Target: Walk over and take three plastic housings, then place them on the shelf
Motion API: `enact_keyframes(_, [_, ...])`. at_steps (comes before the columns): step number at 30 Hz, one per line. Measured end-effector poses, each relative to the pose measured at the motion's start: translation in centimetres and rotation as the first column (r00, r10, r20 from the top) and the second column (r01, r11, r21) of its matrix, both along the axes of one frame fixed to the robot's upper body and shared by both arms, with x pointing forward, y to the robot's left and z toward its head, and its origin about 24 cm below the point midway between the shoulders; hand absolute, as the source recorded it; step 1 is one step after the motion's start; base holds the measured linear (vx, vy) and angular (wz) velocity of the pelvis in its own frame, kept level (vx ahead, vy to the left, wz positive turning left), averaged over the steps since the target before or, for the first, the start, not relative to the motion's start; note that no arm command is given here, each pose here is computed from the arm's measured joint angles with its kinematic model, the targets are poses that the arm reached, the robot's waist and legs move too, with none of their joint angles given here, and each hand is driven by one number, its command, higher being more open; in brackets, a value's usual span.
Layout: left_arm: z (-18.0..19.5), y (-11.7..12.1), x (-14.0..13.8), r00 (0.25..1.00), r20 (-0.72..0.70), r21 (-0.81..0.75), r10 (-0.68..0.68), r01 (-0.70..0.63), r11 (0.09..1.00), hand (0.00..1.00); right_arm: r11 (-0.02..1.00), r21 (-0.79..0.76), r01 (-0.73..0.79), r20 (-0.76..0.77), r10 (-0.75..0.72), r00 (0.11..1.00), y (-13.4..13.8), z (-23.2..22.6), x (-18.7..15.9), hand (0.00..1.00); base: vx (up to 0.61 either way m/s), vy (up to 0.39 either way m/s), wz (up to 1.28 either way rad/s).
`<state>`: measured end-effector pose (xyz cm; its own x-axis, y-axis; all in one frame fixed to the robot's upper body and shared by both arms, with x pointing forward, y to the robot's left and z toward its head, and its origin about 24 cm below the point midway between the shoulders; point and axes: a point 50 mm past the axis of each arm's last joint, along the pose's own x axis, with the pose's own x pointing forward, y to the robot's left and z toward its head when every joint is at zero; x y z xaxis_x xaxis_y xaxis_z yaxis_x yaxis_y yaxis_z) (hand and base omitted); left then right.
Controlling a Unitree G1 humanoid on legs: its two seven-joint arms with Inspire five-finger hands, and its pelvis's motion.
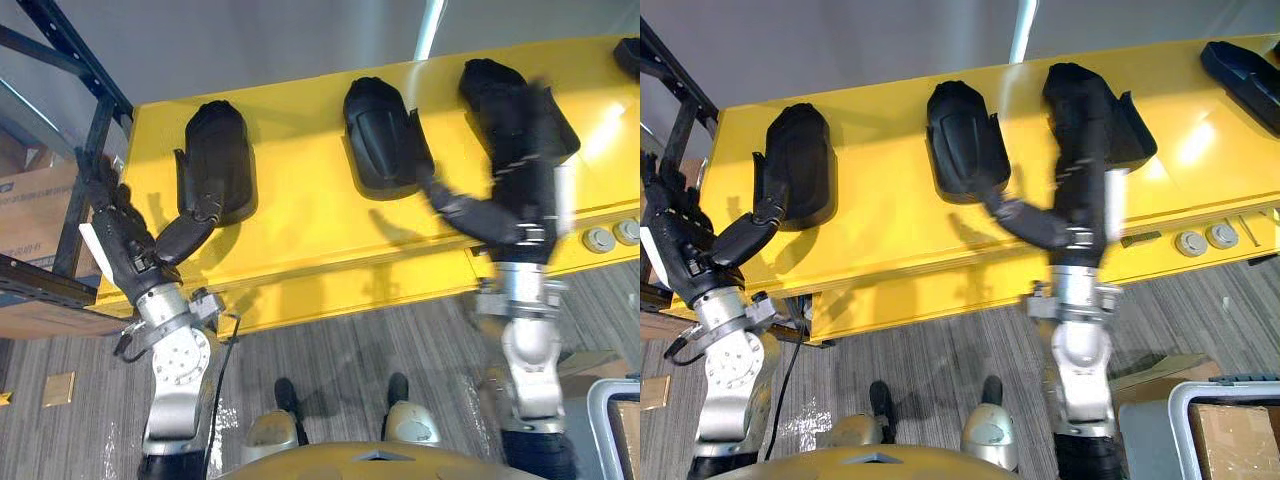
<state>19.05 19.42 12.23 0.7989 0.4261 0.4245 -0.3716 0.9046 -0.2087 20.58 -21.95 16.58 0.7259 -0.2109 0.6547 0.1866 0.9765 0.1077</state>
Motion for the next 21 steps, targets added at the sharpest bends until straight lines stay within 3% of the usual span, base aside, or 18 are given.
enact_keyframes(3, [0.2, -0.7, 0.0, 0.989, 0.013, 0.010, -0.147, 0.147, 0.989, 1.00, 0.995, -0.060, 0.085, -0.024, -0.086, 0.996, -2.2, 0.7, -0.3, 1.00, -0.01, 0.000, -0.04])
enact_keyframes(8, [0.4, -1.1, 0.2, 0.955, 0.009, 0.048, -0.296, 0.295, 0.954, 1.00, 0.986, -0.154, 0.068, -0.175, -0.095, 0.980, -4.3, 0.3, 2.2, 1.00, -0.02, -0.006, 0.13])
enact_keyframes(13, [0.8, -0.7, 0.3, 0.933, 0.003, 0.091, -0.360, 0.358, 0.929, 1.00, 0.987, -0.144, 0.077, -0.425, -0.132, 0.895, -8.2, -2.1, 6.7, 1.00, -0.03, -0.007, 0.32])
enact_keyframes(21, [0.8, -1.0, 0.4, 0.906, -0.003, 0.104, -0.422, 0.420, 0.901, 1.00, 0.989, -0.147, 0.035, -0.449, -0.098, 0.888, -10.0, 0.7, 10.6, 1.00, -0.03, 0.001, 0.22])
